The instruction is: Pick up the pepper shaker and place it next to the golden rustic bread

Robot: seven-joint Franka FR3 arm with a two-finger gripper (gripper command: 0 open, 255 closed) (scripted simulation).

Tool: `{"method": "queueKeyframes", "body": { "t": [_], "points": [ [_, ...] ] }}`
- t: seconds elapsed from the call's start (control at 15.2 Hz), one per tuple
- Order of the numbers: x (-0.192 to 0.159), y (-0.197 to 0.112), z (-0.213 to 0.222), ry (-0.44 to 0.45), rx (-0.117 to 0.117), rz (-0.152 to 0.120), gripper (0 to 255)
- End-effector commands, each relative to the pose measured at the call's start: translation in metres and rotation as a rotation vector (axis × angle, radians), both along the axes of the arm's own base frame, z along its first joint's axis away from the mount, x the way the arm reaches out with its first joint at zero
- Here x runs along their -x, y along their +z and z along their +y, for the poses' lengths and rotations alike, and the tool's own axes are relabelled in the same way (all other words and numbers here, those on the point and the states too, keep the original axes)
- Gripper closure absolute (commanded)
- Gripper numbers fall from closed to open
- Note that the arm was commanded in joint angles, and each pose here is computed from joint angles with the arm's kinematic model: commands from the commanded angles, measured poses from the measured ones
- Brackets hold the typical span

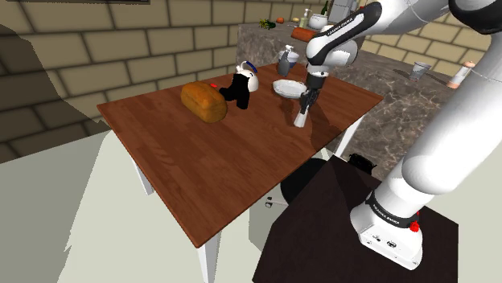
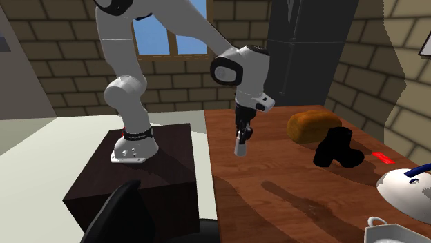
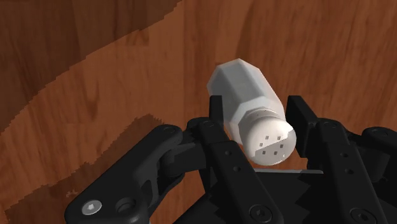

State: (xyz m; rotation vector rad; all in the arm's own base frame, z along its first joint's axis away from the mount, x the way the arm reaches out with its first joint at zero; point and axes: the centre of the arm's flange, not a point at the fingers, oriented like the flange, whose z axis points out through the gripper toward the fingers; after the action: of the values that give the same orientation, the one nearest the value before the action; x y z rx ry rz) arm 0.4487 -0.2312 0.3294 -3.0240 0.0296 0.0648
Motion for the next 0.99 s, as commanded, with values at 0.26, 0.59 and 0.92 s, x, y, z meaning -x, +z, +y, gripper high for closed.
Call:
{"method": "queueKeyframes", "body": {
  "t": [0.26, 0.59, 0.92],
  "points": [
    [0.000, 0.031, 0.000, 0.000, 0.000, 0.000, 255],
    [0.000, 0.058, 0.000, 0.000, 0.000, 0.000, 255],
    [0.000, 0.084, 0.000, 0.000, 0.000, 0.000, 255]
  ]
}}
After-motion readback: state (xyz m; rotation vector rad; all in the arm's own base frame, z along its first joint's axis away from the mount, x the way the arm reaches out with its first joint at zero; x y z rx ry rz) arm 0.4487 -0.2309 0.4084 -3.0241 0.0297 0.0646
